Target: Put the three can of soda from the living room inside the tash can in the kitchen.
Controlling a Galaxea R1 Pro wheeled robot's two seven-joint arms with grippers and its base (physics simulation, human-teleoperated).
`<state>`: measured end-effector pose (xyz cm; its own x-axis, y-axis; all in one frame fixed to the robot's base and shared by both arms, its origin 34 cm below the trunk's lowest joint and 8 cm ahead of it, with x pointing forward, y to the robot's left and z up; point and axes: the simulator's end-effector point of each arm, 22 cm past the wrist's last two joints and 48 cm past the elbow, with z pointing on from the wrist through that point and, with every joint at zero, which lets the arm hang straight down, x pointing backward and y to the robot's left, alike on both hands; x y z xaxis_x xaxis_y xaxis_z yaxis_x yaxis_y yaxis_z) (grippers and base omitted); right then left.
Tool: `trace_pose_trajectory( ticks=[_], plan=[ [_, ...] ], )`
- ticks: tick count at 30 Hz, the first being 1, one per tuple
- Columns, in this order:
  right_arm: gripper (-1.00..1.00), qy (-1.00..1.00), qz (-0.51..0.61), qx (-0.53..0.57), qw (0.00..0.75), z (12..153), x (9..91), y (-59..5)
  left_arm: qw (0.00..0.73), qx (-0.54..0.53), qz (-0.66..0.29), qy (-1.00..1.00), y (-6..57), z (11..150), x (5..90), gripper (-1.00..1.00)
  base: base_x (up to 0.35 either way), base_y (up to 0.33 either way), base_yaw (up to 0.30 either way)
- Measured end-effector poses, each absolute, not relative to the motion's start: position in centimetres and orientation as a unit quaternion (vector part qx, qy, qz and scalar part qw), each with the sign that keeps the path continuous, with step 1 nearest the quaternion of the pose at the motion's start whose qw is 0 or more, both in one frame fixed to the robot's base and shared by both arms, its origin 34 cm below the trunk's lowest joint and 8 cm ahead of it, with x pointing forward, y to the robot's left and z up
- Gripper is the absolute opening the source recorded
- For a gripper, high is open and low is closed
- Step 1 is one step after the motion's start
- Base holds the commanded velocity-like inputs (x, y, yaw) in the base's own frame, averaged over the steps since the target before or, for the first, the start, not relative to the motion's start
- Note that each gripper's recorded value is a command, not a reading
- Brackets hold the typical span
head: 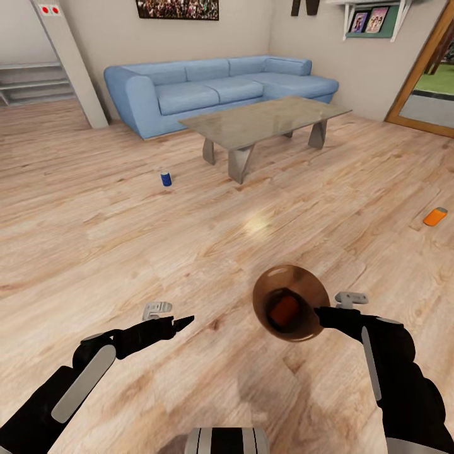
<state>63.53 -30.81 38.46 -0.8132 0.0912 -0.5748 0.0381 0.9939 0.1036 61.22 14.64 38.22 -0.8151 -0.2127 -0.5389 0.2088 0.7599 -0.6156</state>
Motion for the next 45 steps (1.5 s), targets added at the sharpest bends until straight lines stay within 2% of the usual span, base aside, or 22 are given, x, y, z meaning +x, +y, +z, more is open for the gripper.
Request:
trace_pose_trajectory(
  ticks=[45],
  plan=[
    [-1.0, 0.94, 0.044, 0.042, 0.335, 42.4, 64.1, -31.4, 0.334, 0.014, -0.348, 0.876, 14.7, 42.0, 61.9, 1.0, 0.0, 0.0, 0.0]
  ],
)
